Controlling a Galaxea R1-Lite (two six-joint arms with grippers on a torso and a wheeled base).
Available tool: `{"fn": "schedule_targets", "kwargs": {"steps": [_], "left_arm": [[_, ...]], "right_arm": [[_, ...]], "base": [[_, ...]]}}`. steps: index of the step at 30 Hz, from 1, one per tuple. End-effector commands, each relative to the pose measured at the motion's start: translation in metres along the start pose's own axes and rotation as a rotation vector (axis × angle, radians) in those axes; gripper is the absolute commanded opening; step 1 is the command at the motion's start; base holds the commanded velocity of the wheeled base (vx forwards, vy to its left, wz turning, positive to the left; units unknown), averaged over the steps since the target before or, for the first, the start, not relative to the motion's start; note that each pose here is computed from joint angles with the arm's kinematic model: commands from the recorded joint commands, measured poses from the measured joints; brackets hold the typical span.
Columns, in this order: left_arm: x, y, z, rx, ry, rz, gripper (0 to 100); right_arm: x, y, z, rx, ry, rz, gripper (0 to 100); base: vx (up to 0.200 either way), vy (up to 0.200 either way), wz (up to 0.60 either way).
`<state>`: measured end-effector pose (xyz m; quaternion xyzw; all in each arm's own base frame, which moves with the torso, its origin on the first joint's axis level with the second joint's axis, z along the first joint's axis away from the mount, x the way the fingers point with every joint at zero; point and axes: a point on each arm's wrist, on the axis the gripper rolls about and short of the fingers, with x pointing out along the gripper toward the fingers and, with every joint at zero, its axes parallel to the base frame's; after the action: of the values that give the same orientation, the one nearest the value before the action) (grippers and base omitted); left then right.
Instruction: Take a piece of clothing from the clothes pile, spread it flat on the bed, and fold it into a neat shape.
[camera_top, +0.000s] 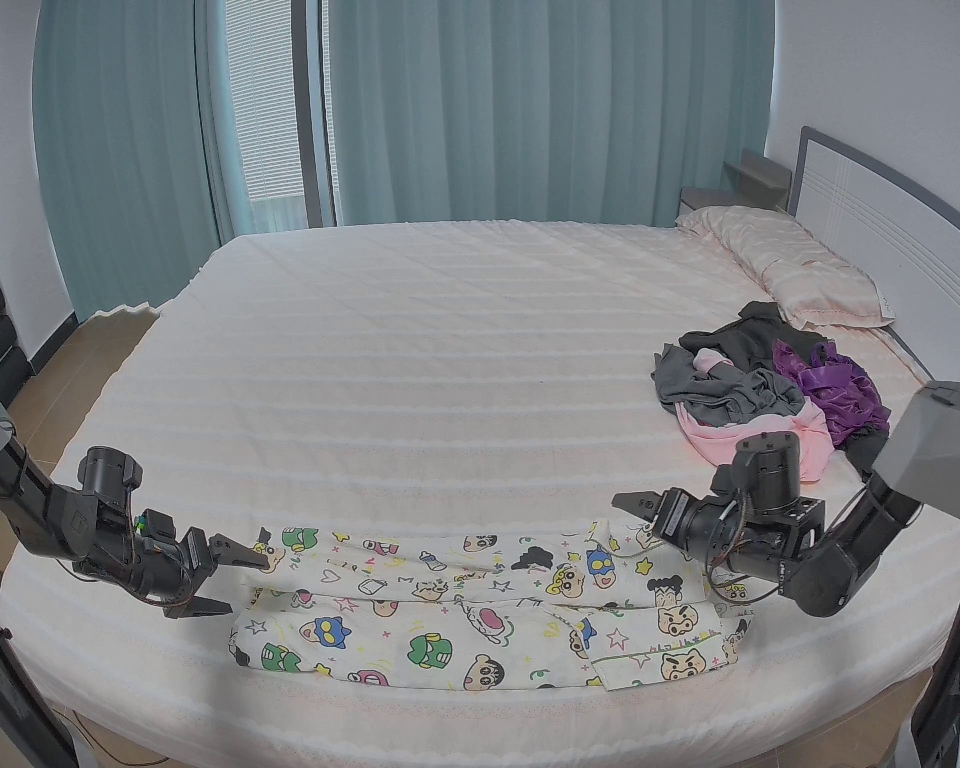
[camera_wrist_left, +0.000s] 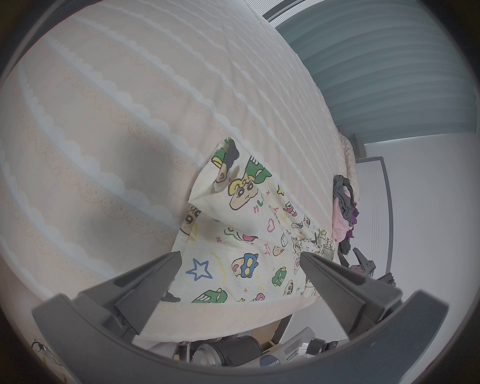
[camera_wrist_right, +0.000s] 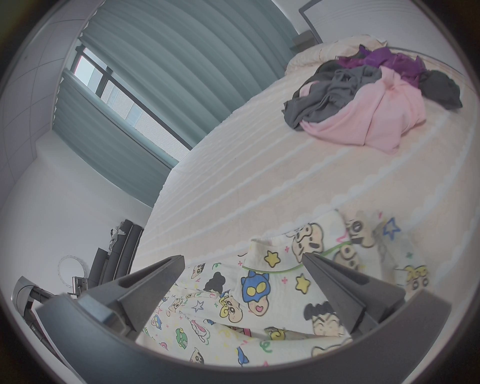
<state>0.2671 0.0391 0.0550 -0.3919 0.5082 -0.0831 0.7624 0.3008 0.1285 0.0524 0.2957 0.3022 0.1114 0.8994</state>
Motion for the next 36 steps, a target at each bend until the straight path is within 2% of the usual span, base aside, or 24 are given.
{"fn": "schedule_targets", "kwargs": {"steps": [1, 4, 10, 19, 25, 33, 36], "left_arm": [[0.000, 0.001, -0.003, -0.007, 0.009, 0.003, 100], [0.001, 0.002, -0.004, -0.011, 0.013, 0.005, 100], [0.001, 0.002, -0.004, -0.009, 0.015, 0.005, 100], [0.001, 0.002, -0.005, -0.010, 0.014, 0.005, 100], [0.002, 0.001, -0.005, -0.005, 0.017, 0.004, 100], [0.002, 0.001, -0.005, -0.005, 0.019, 0.004, 100], [0.002, 0.001, -0.006, -0.004, 0.020, 0.004, 100]], "right_arm": [[0.040, -0.012, -0.023, 0.028, 0.073, -0.043, 100], [0.047, -0.026, -0.028, 0.053, 0.092, -0.086, 100], [0.042, -0.042, -0.020, 0.093, 0.074, -0.126, 100], [0.029, -0.046, -0.021, 0.126, 0.029, -0.101, 100], [0.011, -0.027, 0.001, 0.108, -0.046, -0.040, 100], [0.030, 0.002, 0.011, -0.050, -0.010, -0.030, 100], [0.053, 0.004, 0.004, -0.151, 0.049, -0.053, 100]], "base": [[0.000, 0.000, 0.00], [0.000, 0.000, 0.00], [0.000, 0.000, 0.00], [0.000, 0.000, 0.00], [0.000, 0.000, 0.00], [0.000, 0.000, 0.00], [0.000, 0.000, 0.00]]}}
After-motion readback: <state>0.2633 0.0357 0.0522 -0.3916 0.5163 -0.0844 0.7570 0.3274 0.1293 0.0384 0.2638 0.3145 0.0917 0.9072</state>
